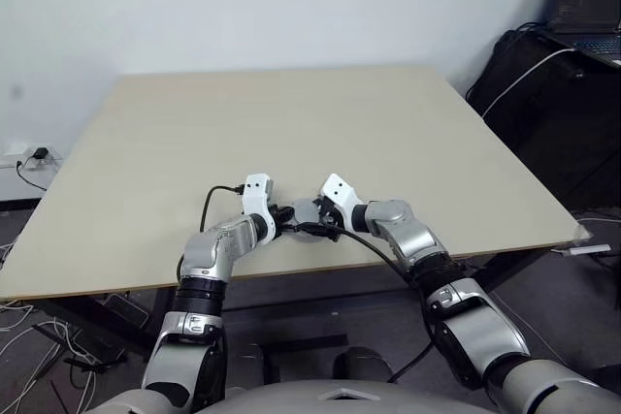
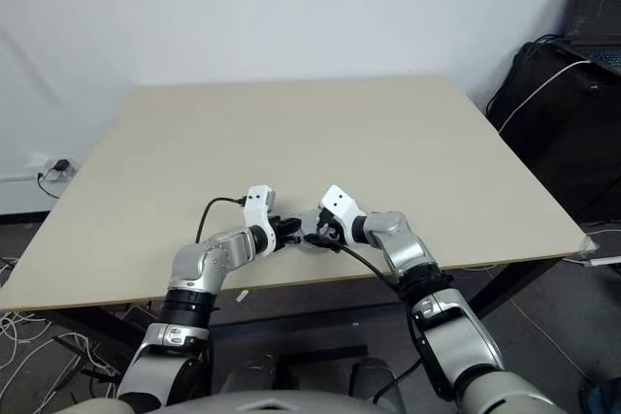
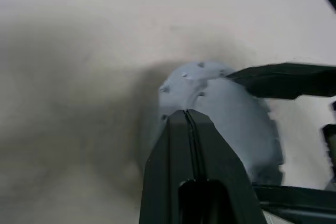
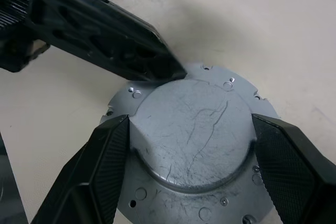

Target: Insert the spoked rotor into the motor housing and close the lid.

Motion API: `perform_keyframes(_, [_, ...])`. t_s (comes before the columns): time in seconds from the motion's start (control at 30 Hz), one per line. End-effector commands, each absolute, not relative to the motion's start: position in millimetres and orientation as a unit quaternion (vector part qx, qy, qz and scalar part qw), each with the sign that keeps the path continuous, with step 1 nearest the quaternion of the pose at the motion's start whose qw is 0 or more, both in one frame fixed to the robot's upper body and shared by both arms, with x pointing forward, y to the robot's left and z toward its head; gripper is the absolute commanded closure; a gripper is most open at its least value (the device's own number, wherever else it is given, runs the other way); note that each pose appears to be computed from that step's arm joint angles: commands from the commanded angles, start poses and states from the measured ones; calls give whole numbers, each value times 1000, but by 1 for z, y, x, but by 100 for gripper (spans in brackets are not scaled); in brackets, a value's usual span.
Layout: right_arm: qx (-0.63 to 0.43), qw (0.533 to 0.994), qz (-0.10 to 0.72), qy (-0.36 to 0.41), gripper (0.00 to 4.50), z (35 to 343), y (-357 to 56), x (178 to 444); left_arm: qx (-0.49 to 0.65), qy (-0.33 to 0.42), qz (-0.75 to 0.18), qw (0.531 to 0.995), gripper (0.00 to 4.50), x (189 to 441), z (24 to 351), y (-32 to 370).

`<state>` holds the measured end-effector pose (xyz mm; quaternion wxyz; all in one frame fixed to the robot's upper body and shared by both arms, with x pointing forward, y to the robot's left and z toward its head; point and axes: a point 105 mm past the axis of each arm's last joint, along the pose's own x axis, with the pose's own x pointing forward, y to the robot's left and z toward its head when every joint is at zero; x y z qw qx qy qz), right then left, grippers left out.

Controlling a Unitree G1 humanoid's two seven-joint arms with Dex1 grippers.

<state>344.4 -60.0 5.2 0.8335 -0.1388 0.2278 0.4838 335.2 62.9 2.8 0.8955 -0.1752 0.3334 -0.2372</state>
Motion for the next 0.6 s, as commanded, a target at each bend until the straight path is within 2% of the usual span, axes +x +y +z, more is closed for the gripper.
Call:
perform_keyframes(0.03, [-141, 834, 478, 235, 122, 4, -63, 344, -171, 343, -240, 892, 450, 336, 2, 60])
perform_keyframes(0.37, [-137, 835, 478, 235, 122, 6, -63, 345, -178, 366, -264, 874, 450, 327, -1, 53])
perform_keyframes(0.47, [-142, 836, 470, 244, 16, 5, -75, 344, -179, 366, -265, 874, 450, 326, -1, 52])
perform_keyframes(0.5, [-145, 838, 465, 245, 1, 5, -82, 344, -179, 366, -266, 873, 450, 326, -1, 51])
perform_keyframes(0.6, [-144, 843, 456, 246, 1, 8, -98, 341, -181, 367, -268, 873, 450, 325, -2, 49])
